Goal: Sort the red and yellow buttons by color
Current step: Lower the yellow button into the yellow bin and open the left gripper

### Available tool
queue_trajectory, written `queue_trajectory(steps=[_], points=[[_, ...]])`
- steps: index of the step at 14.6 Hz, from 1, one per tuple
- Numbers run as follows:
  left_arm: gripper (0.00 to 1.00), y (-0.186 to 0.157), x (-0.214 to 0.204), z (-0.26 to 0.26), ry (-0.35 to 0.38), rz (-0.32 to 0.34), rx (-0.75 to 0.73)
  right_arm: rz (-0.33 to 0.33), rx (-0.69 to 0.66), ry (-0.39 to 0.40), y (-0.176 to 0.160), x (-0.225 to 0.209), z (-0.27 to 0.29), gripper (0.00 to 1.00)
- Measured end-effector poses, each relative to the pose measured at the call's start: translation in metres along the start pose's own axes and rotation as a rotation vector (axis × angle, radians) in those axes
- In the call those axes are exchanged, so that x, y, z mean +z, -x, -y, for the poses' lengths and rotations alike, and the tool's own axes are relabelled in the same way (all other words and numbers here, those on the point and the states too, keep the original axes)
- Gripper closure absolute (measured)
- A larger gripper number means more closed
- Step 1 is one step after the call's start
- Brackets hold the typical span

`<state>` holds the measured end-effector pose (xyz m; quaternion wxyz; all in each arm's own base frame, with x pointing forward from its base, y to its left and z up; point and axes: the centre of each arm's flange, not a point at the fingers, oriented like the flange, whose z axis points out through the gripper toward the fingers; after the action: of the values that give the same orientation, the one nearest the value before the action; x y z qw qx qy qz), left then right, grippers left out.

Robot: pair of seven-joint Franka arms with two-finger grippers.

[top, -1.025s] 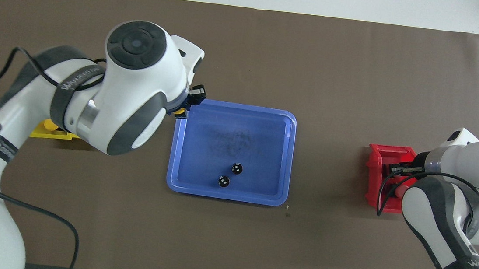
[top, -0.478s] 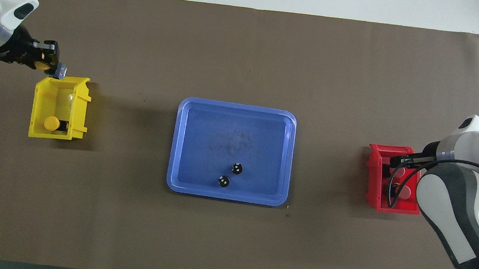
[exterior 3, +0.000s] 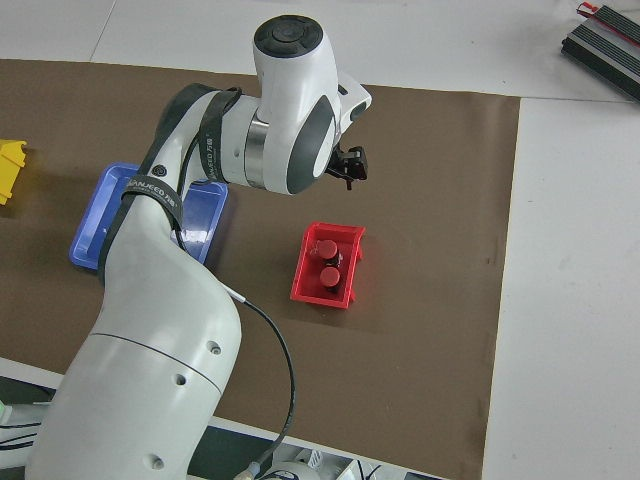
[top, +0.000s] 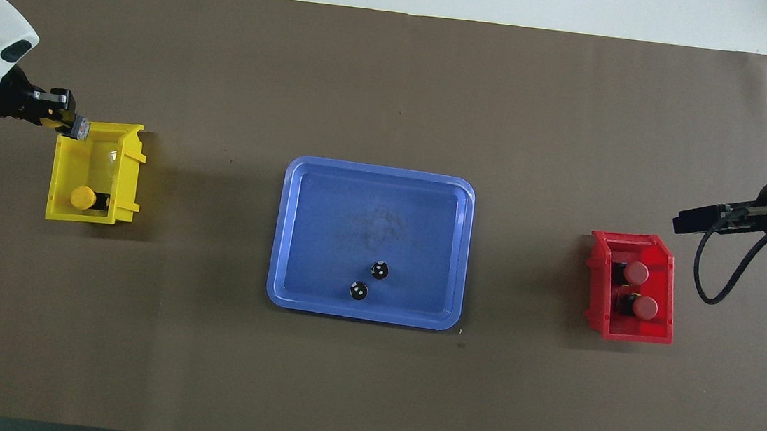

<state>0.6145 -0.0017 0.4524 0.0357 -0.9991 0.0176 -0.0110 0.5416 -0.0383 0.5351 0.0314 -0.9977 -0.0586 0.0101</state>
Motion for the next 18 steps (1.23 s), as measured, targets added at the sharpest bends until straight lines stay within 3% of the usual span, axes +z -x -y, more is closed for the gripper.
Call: queue_trajectory(steps=[6, 18], points=[[0.58, 0.019, 0.035, -0.004, 0.004, 0.000, 0.008, -0.004, 0.040, 0.051, 0.007, -0.101, 0.002, 0.00], [0.58, 0.029, 0.090, -0.012, 0.012, -0.045, 0.020, 0.055, 0.111, 0.057, 0.001, -0.090, -0.011, 0.00]])
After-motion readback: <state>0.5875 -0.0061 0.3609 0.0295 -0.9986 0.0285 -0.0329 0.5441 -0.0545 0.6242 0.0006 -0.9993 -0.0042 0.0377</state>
